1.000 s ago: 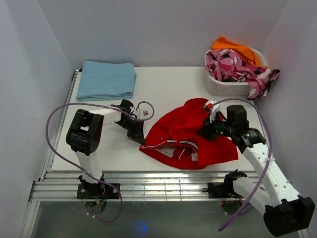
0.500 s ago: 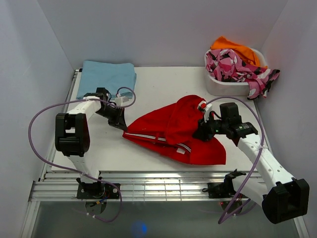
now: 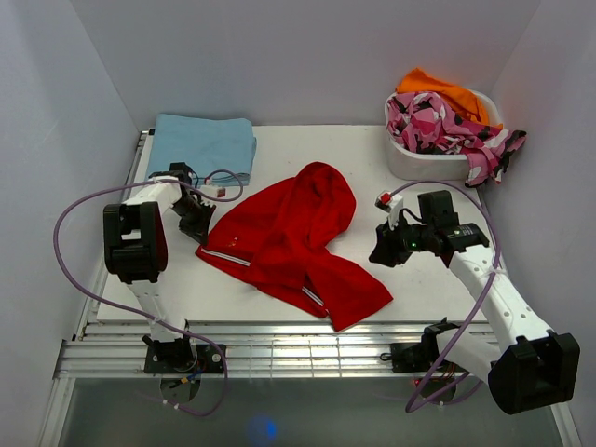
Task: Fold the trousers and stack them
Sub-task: Move the trousers to the center of the board, then flatten the trousers out
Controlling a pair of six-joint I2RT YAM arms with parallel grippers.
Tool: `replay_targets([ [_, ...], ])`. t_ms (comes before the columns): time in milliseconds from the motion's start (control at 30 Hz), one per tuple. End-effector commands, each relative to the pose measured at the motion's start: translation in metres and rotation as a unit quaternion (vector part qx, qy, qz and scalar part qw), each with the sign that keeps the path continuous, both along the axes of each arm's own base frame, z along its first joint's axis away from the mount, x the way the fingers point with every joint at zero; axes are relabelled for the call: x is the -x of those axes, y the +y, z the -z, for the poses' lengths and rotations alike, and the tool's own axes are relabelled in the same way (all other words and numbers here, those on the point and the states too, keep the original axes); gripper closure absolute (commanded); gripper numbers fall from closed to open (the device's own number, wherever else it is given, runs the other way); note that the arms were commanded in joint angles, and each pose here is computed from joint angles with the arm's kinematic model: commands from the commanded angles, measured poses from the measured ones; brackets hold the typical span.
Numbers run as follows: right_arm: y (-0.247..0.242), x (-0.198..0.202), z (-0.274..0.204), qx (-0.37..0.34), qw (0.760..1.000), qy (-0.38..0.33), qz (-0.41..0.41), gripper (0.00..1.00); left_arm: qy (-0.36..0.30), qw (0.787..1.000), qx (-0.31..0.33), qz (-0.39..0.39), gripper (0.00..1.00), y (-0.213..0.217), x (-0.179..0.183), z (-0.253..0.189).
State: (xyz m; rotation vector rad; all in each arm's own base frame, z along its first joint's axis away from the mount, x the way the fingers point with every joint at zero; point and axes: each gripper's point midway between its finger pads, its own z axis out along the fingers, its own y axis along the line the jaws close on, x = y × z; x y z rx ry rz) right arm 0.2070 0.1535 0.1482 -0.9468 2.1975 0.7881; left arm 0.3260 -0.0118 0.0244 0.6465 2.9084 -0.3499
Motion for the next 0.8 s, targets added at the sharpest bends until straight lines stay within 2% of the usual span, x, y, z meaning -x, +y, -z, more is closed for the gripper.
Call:
replay_targets([
  [0,0.008,-0.025,-0.021,-0.01,0.999,-0.05,0.013,0.36,-0.033,0.999,-0.024,0.016,1.0,0.008,-0.014,-0.01],
  [100,0.026,-0.041,-0.035,-0.02,0.996,-0.084,0.017,0.08,-0.028,0.999,-0.006,0.015,1.0,0.001,-0.01,-0.01],
  [167,0.036,-0.057,-0.052,-0.014,0.992,-0.121,0.015,0.07,-0.021,1.0,-0.001,0.012,1.0,-0.001,-0.005,-0.007],
  [233,0.057,-0.066,-0.048,0.0,0.993,-0.118,-0.001,0.06,-0.017,1.0,0.001,0.004,1.0,-0.002,-0.003,-0.005],
  [267,0.07,-0.07,-0.062,-0.007,0.992,-0.124,-0.009,0.06,-0.014,1.0,0.005,0.003,1.0,-0.003,-0.001,-0.003],
  [367,0.104,-0.069,-0.046,0.012,0.994,-0.099,-0.035,0.06,-0.013,1.0,0.01,-0.005,1.0,-0.005,-0.001,-0.004],
  [467,0.138,-0.059,-0.02,0.003,0.998,-0.025,-0.056,0.05,-0.019,1.0,0.013,-0.007,1.0,-0.007,-0.003,-0.008],
  [633,0.165,-0.053,0.003,-0.006,0.997,0.033,-0.068,0.09,-0.023,1.0,0.013,-0.007,1.0,-0.007,0.001,-0.01],
  [700,0.173,-0.05,0.015,0.002,0.996,0.047,-0.078,0.14,-0.023,1.0,0.012,-0.006,1.0,-0.007,0.003,-0.01],
  [767,0.178,-0.045,0.024,0.007,0.994,0.062,-0.088,0.26,-0.024,1.0,0.011,-0.004,1.0,-0.006,0.004,-0.01],
])
